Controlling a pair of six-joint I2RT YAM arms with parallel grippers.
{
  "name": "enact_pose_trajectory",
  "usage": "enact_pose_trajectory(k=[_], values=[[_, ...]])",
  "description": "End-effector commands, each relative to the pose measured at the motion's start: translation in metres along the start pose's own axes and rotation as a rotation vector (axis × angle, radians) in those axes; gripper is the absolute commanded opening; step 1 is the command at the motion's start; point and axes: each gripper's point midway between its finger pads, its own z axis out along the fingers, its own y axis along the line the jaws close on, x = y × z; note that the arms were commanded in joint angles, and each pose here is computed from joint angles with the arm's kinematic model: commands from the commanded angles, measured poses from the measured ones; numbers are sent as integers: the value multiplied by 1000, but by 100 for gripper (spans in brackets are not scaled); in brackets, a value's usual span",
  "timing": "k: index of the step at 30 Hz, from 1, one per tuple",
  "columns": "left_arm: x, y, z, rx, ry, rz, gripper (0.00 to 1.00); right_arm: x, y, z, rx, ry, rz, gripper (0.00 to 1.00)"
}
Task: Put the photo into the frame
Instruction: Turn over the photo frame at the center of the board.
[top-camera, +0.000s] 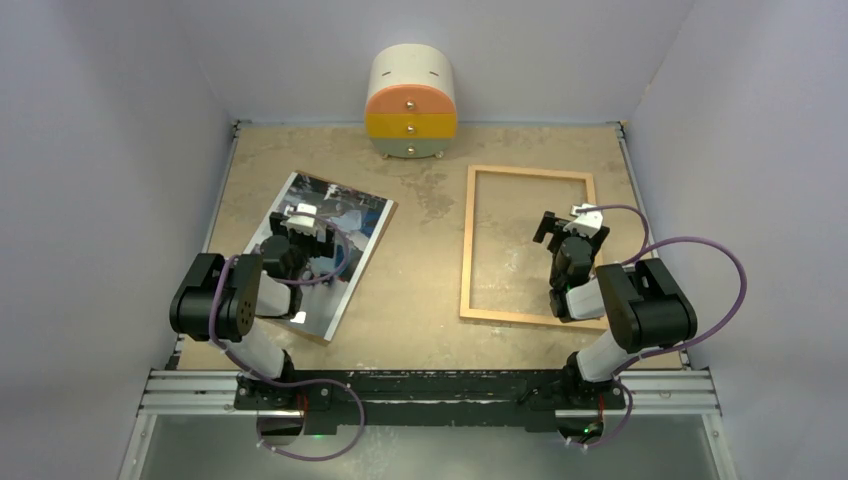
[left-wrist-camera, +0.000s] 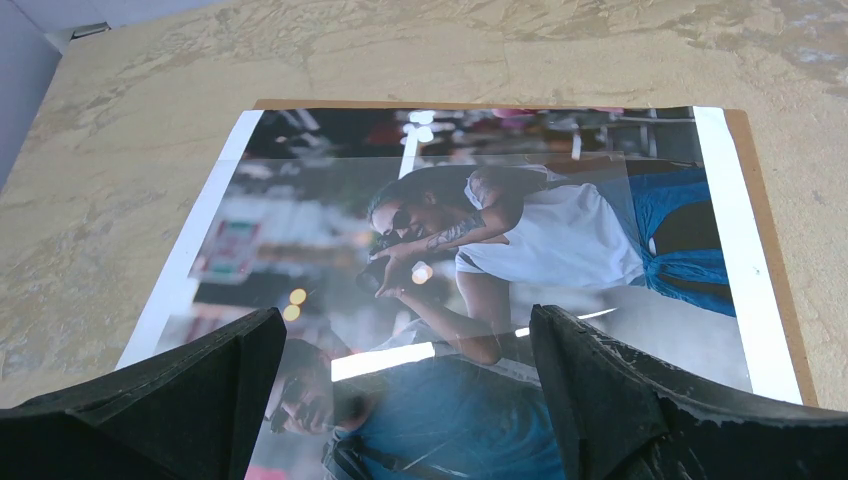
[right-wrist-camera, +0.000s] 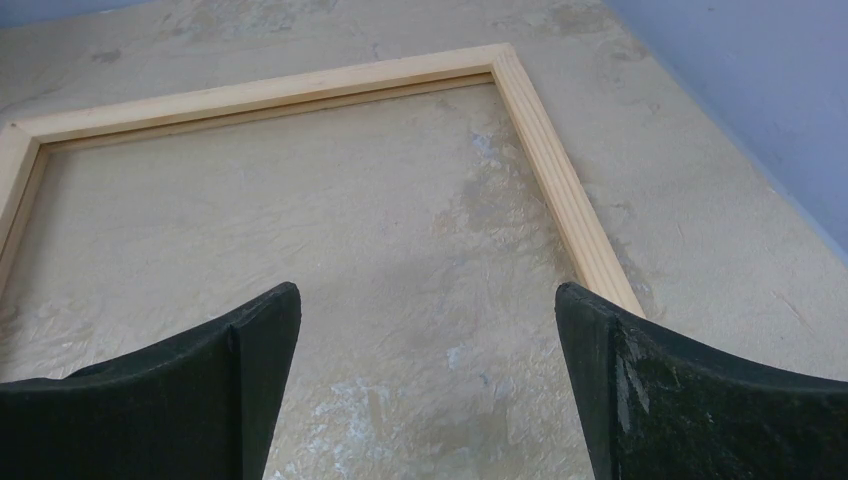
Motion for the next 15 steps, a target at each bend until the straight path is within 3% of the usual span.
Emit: enact_pose_trajectory(k=[1, 15], values=[[-16, 1, 2, 1, -54, 14, 100, -11, -1, 1, 2, -42, 6, 99], [-24, 10, 3, -20, -58, -19, 100, -10, 0, 1, 0, -40, 6, 99]])
